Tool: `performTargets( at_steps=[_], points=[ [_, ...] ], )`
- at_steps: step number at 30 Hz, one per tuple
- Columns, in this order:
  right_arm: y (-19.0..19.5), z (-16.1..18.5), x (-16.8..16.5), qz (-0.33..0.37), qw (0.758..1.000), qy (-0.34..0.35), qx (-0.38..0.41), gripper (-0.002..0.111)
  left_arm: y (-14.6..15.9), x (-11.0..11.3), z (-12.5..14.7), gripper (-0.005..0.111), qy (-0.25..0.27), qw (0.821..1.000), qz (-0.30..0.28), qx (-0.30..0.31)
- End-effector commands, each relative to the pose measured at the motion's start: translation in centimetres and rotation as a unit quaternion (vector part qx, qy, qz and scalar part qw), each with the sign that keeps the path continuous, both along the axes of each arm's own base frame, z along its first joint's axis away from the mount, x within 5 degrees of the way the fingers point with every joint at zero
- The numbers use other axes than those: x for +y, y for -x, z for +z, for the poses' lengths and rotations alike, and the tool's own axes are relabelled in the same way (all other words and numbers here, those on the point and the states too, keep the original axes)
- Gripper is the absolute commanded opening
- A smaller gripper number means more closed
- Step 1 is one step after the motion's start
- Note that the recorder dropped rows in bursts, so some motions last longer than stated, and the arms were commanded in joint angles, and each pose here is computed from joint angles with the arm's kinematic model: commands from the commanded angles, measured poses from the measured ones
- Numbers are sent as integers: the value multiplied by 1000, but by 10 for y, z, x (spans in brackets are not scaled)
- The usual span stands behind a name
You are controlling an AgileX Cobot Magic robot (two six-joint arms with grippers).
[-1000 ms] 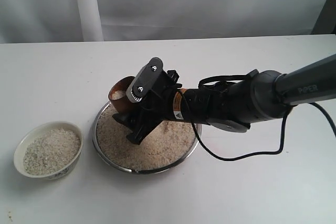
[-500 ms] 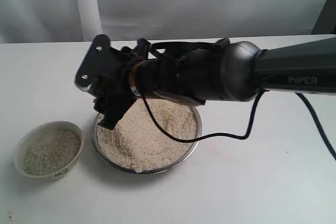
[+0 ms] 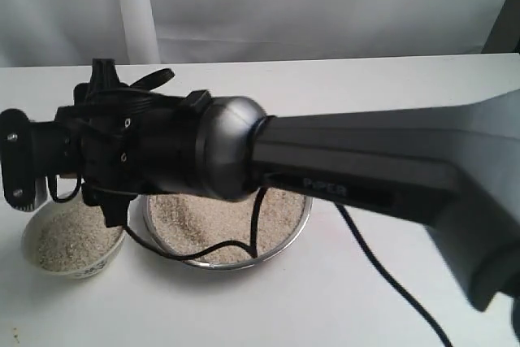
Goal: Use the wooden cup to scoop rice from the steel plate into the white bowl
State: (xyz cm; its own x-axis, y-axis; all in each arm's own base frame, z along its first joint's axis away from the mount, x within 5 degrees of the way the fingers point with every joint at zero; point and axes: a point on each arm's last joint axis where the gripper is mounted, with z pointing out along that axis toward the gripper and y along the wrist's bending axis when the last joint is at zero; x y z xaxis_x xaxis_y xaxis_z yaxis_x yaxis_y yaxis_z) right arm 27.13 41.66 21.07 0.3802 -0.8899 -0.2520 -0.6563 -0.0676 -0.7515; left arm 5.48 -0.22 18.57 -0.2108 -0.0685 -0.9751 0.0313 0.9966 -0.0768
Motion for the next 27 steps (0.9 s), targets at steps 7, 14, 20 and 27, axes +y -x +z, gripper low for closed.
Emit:
performTargets(
  at_steps=[7,14,20,27],
  points=[
    [5,-30,14,53,985,127,-105,0,0,0,2,0,6,1000,-2,-5],
    [15,-40,26,103,961,181,-181,0,0,0,2,0,5,1000,-2,-5],
    [18,-51,30,114,940,229,-227,0,0,0,2,0,5,1000,-2,-5],
    [19,-51,31,118,928,246,-254,0,0,0,2,0,6,1000,-2,-5]
  ],
)
